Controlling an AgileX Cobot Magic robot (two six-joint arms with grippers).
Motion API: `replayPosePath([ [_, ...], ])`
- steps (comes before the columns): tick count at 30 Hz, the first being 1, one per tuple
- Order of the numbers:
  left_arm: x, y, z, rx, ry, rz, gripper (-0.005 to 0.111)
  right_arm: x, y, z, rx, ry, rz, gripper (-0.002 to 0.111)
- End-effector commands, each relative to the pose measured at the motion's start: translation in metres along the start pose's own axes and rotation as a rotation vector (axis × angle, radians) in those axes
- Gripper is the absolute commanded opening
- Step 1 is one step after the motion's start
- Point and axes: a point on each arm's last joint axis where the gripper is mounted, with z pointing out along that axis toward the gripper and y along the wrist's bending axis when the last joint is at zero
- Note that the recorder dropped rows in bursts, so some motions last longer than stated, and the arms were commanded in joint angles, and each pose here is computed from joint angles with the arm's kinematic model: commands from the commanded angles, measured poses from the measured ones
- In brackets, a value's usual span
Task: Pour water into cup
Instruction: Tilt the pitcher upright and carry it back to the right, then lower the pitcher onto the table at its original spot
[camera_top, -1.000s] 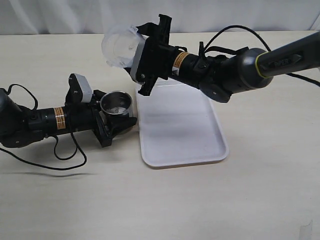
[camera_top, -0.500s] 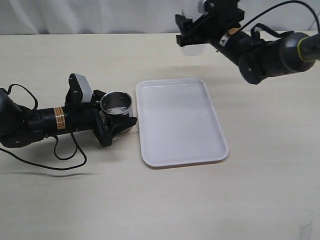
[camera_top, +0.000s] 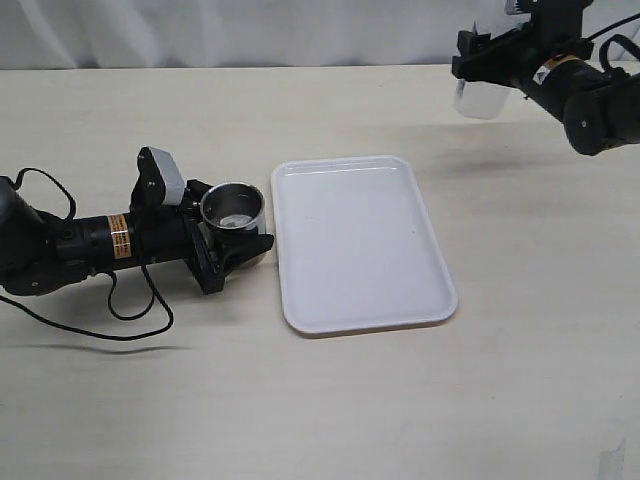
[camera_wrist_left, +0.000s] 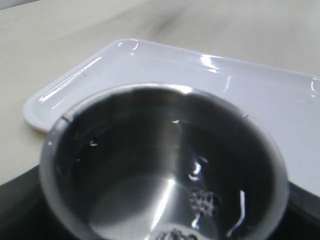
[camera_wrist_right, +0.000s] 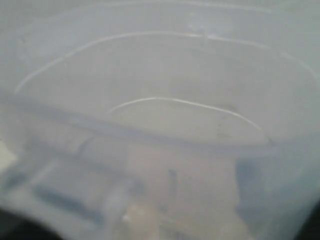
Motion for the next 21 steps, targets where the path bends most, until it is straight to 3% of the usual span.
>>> replayPosePath([
  [1,-0.003,0.001,0.001,-0.001,-0.021,-0.003,0.0,0.009,-0.012,-0.001,0.026,0.024,0.011,0.004],
  [11,-0.003,0.001,0.001,-0.001,-0.021,-0.003,0.0,0.045,-0.007,0.007,-0.035,0.065,-0.032,0.004],
  [21,-0.003,0.001,0.001,-0.001,-0.021,-0.003,0.0,0.047,-0.007,0.008,-0.038,0.055,-0.032,0.005],
])
